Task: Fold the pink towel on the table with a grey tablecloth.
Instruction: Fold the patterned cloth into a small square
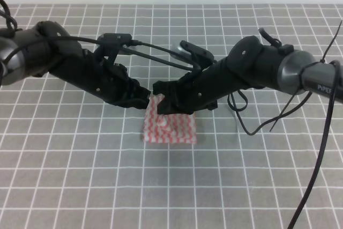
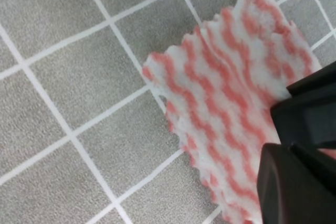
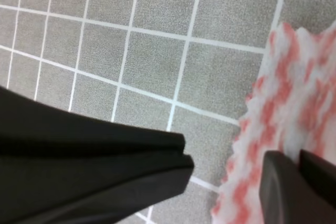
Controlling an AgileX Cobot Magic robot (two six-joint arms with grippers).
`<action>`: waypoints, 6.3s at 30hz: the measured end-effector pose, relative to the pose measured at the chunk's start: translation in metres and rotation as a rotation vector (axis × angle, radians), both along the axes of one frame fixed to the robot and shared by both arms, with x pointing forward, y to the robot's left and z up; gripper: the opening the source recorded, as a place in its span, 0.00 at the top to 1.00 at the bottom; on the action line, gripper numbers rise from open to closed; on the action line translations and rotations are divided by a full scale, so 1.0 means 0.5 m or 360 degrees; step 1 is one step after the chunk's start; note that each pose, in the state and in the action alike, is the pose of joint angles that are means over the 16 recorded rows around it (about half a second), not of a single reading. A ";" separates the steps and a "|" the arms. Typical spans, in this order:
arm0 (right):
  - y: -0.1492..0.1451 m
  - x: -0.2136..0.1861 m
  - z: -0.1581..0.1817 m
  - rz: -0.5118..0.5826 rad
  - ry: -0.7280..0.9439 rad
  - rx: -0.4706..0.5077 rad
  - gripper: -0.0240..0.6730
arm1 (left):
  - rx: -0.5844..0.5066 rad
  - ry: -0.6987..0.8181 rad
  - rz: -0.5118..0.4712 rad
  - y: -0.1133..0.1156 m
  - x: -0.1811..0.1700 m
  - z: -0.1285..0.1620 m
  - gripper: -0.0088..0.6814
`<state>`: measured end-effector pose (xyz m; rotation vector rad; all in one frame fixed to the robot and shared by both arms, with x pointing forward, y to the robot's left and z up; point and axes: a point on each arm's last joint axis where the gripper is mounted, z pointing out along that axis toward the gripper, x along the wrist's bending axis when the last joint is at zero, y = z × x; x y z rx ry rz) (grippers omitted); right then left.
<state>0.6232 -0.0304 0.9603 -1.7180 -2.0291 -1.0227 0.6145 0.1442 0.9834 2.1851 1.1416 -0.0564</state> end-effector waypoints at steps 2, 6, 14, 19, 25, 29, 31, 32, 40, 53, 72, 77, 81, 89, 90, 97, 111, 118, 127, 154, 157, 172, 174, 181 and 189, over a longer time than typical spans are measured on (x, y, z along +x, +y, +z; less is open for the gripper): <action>0.001 -0.001 0.000 0.0003 0.0003 0.0002 0.98 | 0.0000 -0.0001 0.0001 0.000 0.000 0.000 0.99; 0.005 -0.004 -0.001 0.0009 0.0011 0.0008 0.98 | 0.0000 -0.0003 0.0002 0.000 0.000 0.001 0.99; 0.014 -0.008 -0.001 0.0011 0.0010 0.0022 0.98 | 0.0000 -0.0004 0.0003 0.000 0.000 0.000 0.99; 0.016 -0.007 -0.001 0.0001 -0.0003 0.0025 0.98 | 0.0000 -0.0004 0.0003 0.000 0.000 0.000 0.99; 0.016 -0.005 0.000 -0.0011 -0.0016 0.0026 0.95 | 0.0000 -0.0005 0.0004 0.000 0.000 0.001 0.99; 0.016 -0.005 0.000 -0.0016 -0.0015 0.0032 0.89 | -0.0001 -0.0005 0.0004 0.000 0.000 0.001 0.99; 0.016 -0.005 0.001 -0.0017 -0.0009 0.0038 0.84 | -0.0001 -0.0005 0.0004 0.000 0.000 0.001 0.99; 0.016 -0.005 0.001 -0.0018 -0.0005 0.0041 0.82 | -0.0001 -0.0006 0.0005 0.001 0.000 0.001 0.99; 0.000 0.003 -0.003 -0.0024 0.0021 0.0033 0.64 | -0.0001 -0.0005 0.0002 0.000 0.000 0.001 0.99; -0.068 0.028 -0.013 0.0004 0.0055 -0.0086 0.83 | 0.0000 0.0051 -0.0071 -0.014 -0.014 -0.001 0.99; -0.082 0.026 -0.021 0.0083 0.0036 -0.0204 0.99 | 0.0198 0.0192 -0.0195 -0.059 -0.040 -0.052 0.99; -0.083 0.025 -0.021 0.0099 0.0040 -0.0218 0.99 | 0.0217 0.0150 -0.0155 -0.058 -0.031 -0.060 0.99; -0.085 0.025 -0.019 0.0102 0.0032 -0.0227 0.99 | 0.0220 0.0119 -0.0128 -0.057 -0.026 -0.060 0.99; -0.087 0.028 -0.017 0.0094 0.0005 -0.0240 0.99 | 0.0201 0.0040 -0.0099 -0.056 -0.025 -0.034 0.99; -0.087 0.028 -0.017 0.0092 0.0002 -0.0241 0.99 | 0.0197 0.0027 -0.0096 -0.055 -0.025 -0.029 0.99; -0.089 0.027 -0.008 0.0101 -0.0019 -0.0249 0.99 | 0.0170 -0.0140 -0.0021 -0.046 -0.029 0.036 0.99; -0.125 -0.015 0.122 0.0149 -0.0210 -0.0396 0.99 | 0.0152 -0.0544 0.0222 0.018 -0.114 0.211 0.99; -0.172 -0.088 0.228 0.0086 -0.0378 -0.0458 0.99 | 0.0009 -0.0833 0.0364 0.076 -0.236 0.297 0.99; -0.253 -0.249 0.327 -0.0008 -0.0621 -0.0406 0.99 | -0.0166 -0.1136 0.0474 0.160 -0.428 0.317 0.99; -0.450 -0.619 0.248 -0.0377 -0.1415 -0.0189 0.99 | -0.0504 -0.1626 0.0700 0.270 -0.660 0.052 0.99; -0.452 -0.612 0.217 -0.0420 -0.1526 -0.0184 0.99 | -0.0487 -0.1621 0.0715 0.270 -0.654 0.027 0.99; -0.461 -0.602 0.097 -0.0489 -0.1692 -0.0255 0.99 | -0.0374 -0.1456 0.0659 0.264 -0.650 -0.029 0.99; -0.461 -0.602 0.093 -0.0484 -0.1685 -0.0263 0.99 | -0.0369 -0.1447 0.0655 0.264 -0.650 -0.030 0.99; -0.468 -0.604 0.085 -0.0505 -0.1716 -0.0309 0.99 | -0.0368 -0.1445 0.0654 0.264 -0.650 -0.031 0.99; -0.499 -0.623 0.059 -0.0715 -0.1792 -0.0434 0.99 | -0.0370 -0.1448 0.0654 0.264 -0.650 -0.030 0.99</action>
